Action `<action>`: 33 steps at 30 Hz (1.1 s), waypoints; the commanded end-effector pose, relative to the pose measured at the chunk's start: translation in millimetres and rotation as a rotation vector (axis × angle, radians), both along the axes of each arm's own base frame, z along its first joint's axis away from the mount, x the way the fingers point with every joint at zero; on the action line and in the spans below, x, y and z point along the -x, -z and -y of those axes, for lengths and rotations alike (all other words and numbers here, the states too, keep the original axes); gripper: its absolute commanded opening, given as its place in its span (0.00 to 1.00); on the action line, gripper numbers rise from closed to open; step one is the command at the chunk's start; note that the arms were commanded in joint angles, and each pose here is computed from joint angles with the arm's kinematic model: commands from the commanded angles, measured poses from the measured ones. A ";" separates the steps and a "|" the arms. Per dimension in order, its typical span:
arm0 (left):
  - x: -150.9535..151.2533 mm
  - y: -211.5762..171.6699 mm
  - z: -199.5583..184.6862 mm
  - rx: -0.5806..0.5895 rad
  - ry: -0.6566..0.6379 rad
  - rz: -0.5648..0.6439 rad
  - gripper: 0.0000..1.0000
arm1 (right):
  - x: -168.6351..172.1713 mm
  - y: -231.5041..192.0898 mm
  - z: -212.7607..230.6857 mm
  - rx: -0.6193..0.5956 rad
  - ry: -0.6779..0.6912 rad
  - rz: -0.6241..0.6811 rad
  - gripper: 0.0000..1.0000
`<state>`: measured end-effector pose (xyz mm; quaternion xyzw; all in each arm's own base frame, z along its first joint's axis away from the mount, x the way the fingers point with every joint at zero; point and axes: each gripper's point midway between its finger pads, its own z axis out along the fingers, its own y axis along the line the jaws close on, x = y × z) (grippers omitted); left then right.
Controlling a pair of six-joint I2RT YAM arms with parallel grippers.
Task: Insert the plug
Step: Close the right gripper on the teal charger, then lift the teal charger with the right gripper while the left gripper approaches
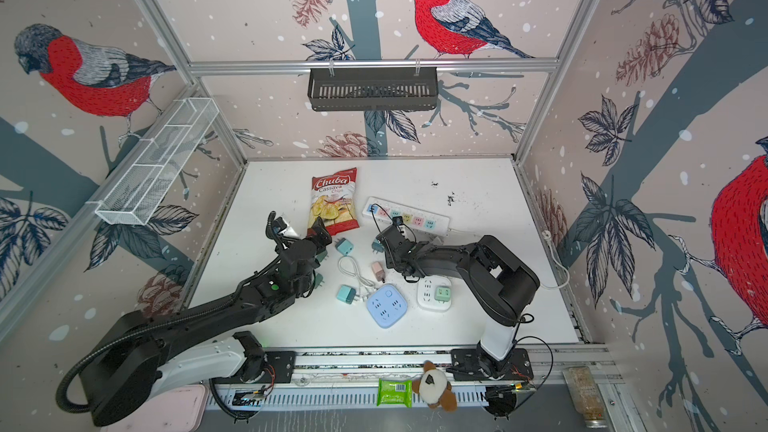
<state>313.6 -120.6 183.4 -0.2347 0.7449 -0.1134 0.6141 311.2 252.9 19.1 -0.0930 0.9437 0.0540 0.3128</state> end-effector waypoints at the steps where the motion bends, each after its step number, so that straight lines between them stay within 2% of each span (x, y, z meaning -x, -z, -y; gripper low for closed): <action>1: -0.4 -3.7 0.5 0.019 0.002 0.019 0.96 | 5.0 5.6 1.3 0.011 -0.011 -0.018 0.44; 5: -2.7 -5.9 4.6 0.002 0.019 0.009 0.96 | 6.2 -1.5 -2.8 0.007 -0.026 0.003 0.35; 11: -4.0 -9.8 9.7 -0.028 0.047 -0.003 0.95 | 5.3 -38.0 -7.9 -0.015 -0.046 0.095 0.24; 14: -4.0 -20.2 22.6 -0.051 0.126 0.022 0.87 | 4.2 -63.8 -4.7 -0.034 -0.045 0.165 0.19; 20: 1.1 -39.3 36.7 -0.099 0.201 0.074 0.84 | 6.2 -112.9 6.6 -0.089 -0.086 0.363 0.11; 24: 5.7 -46.9 48.6 -0.118 0.267 0.104 0.82 | 8.9 -139.3 24.5 -0.112 -0.052 0.478 0.05; 27: 11.2 -56.0 60.3 -0.130 0.324 0.131 0.79 | 15.0 -157.2 35.9 -0.144 -0.042 0.552 0.04; 33: 29.3 -81.2 81.6 -0.143 0.448 0.207 0.77 | 34.9 -178.8 48.1 -0.199 -0.112 0.697 0.04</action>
